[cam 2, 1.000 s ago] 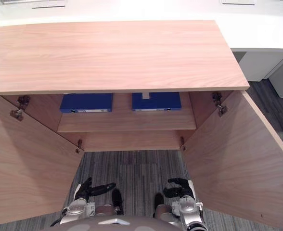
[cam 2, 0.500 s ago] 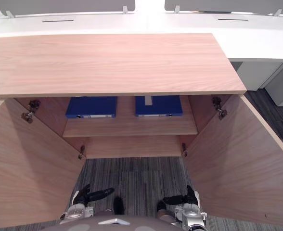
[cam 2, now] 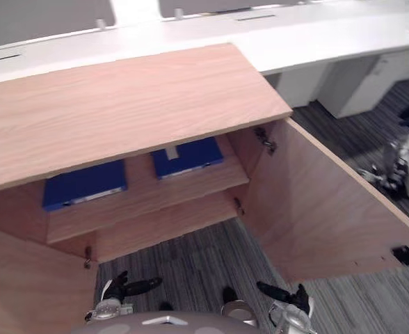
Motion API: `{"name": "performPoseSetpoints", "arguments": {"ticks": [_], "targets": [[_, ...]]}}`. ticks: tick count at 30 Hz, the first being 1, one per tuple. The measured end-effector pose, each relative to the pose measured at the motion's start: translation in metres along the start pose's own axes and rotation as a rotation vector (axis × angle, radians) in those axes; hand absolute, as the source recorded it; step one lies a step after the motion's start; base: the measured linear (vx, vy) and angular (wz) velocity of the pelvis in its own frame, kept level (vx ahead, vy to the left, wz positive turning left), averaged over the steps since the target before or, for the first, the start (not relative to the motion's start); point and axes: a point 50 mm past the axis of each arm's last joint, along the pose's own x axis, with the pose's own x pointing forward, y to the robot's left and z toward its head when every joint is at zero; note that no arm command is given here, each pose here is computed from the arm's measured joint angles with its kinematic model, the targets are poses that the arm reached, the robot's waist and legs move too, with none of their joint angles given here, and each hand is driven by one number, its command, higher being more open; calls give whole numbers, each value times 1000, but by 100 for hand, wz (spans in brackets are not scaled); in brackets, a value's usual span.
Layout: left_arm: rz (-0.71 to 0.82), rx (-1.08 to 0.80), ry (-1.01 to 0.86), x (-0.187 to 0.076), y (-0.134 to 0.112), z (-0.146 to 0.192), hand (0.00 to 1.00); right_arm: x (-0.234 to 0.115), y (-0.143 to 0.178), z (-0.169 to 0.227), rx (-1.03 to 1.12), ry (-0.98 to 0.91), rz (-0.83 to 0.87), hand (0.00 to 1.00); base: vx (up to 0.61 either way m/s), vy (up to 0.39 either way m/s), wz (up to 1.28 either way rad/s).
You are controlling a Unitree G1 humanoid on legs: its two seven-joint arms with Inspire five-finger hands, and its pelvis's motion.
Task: Walk over to the cabinet, pick up the folder, carry it to the office cabinet, place the folder inside the office cabinet, then close the office cabinet door
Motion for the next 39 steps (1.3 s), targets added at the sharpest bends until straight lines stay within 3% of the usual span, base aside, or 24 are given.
{"name": "performPoseSetpoints", "arguments": {"ticks": [12, 23, 39], "targets": [[-16, -69, -90, -3, -14, 22, 100, -11, -12, 92, 214, -385, -80, 100, 7, -31, -59], [-39, 38, -38, -6, -7, -3, 100, -15, -13, 190, 55, -693, -14, 100, -19, -29, -1], [-33, 102, -26, -5, 4, -10, 100, -15, 5, 194, -63, -706, 61, 100, 9, -10, 12]]}}
